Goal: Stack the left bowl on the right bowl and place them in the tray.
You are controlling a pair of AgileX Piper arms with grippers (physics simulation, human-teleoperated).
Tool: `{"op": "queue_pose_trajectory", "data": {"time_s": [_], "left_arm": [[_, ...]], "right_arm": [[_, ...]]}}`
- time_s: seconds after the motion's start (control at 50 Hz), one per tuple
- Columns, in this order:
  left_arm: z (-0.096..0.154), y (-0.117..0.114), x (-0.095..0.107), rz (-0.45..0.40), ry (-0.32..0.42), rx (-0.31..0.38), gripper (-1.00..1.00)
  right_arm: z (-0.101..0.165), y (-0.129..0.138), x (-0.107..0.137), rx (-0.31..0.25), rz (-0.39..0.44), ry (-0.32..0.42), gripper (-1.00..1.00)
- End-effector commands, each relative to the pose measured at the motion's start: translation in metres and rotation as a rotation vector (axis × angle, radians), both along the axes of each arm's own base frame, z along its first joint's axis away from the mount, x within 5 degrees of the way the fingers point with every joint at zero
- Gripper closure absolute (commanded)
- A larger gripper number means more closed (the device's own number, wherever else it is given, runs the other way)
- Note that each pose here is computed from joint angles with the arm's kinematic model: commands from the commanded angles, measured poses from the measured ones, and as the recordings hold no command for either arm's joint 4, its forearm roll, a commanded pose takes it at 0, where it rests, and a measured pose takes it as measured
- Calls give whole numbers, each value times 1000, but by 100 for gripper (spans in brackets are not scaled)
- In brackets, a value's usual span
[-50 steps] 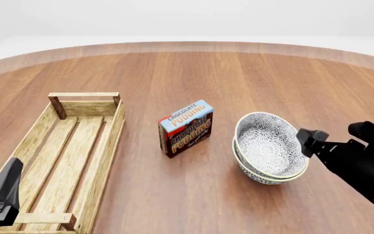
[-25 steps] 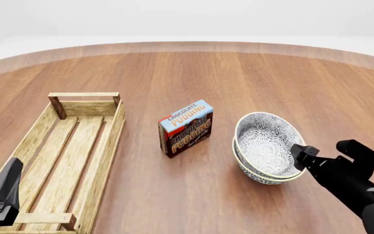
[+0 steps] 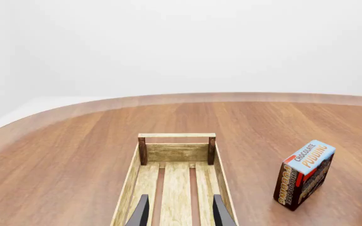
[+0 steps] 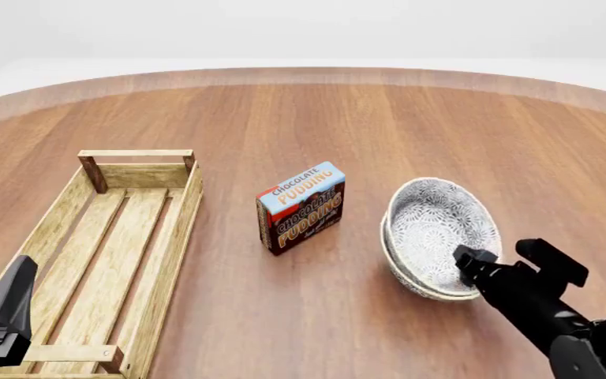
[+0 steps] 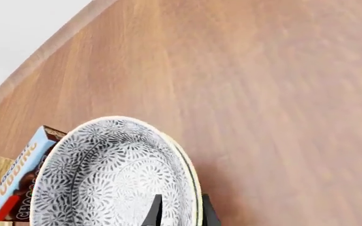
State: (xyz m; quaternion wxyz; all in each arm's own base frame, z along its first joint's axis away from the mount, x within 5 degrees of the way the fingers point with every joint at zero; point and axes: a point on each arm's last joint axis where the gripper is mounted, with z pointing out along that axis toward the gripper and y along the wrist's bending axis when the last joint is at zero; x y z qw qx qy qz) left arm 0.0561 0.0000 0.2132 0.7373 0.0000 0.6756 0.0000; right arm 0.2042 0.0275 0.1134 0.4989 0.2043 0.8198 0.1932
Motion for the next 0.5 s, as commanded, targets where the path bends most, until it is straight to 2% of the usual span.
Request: {"op": "queue_pose_trajectory", "data": {"time_s": [0.02, 0.16, 0.34, 0.44, 0.5], "left_arm": [[0, 0, 0, 0, 0, 0, -100], [0, 0, 0, 0, 0, 0, -100], [0, 0, 0, 0, 0, 0, -100], [0, 0, 0, 0, 0, 0, -100], [0, 0, 0, 0, 0, 0, -100]], "right_arm": [[-31, 15, -4, 7, 71, 88, 100], [-24, 15, -2, 1, 75, 73, 100], [1, 10, -6, -15, 67, 27, 100], [30, 8, -12, -27, 71, -14, 100], [58, 7, -16, -36, 78, -56, 100]]}}
